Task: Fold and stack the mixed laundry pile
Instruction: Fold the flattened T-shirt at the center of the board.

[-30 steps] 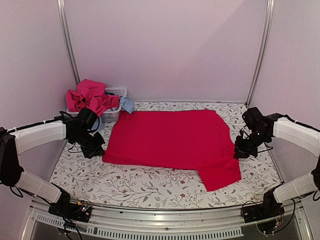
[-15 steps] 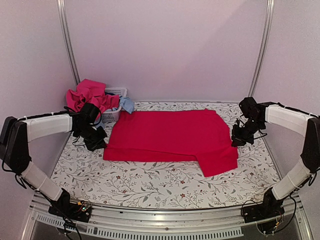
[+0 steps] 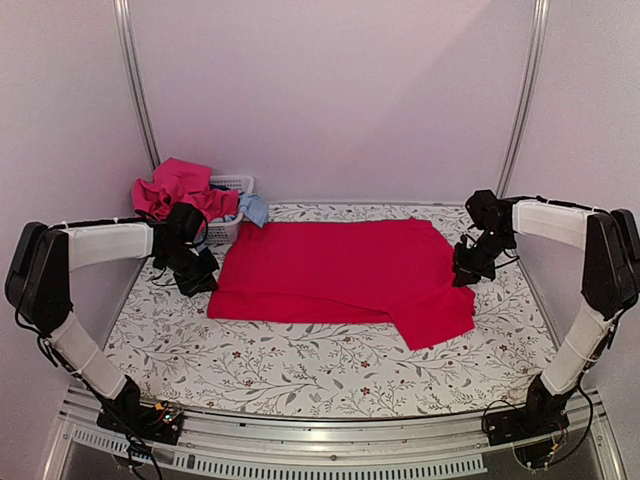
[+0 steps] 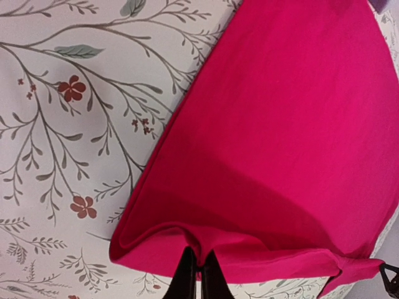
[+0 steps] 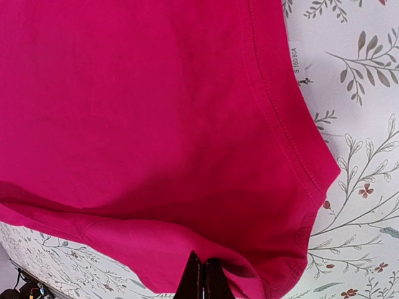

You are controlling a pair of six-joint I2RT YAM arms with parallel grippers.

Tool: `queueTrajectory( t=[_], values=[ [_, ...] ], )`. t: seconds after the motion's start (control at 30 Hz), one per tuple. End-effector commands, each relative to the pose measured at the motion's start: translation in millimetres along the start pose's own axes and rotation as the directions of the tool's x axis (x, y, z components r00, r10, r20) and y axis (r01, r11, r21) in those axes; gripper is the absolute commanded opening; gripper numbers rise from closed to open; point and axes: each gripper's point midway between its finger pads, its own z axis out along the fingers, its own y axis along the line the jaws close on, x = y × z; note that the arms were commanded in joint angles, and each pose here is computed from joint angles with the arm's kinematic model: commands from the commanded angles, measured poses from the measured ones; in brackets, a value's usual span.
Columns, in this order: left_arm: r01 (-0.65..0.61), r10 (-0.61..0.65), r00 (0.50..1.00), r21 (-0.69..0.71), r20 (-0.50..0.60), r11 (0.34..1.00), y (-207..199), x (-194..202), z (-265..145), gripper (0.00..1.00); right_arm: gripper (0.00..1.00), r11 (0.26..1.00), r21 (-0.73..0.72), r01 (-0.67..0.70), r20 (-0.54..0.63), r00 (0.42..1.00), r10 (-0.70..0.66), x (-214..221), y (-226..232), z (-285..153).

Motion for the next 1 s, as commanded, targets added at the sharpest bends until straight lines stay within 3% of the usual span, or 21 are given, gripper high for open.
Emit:
queueTrajectory(
  t=[0.0,0.97],
  values=[
    [0.01,-0.01,1.0,-0.007,0.026,1.0,1.0,-12.8,1.2,0.0,0.0,1.0,-0.015,0.017,-0.003,1.0,-0.017,-11.2,4.1,7.2],
    [0.037,-0.037,0.999,0.001,0.033,0.999,7.4,-32.3,15.5,0.0,0.0,1.0,-0.014,-0.001,0.005,1.0,0.001,-44.1,4.0,23.1]
  ],
)
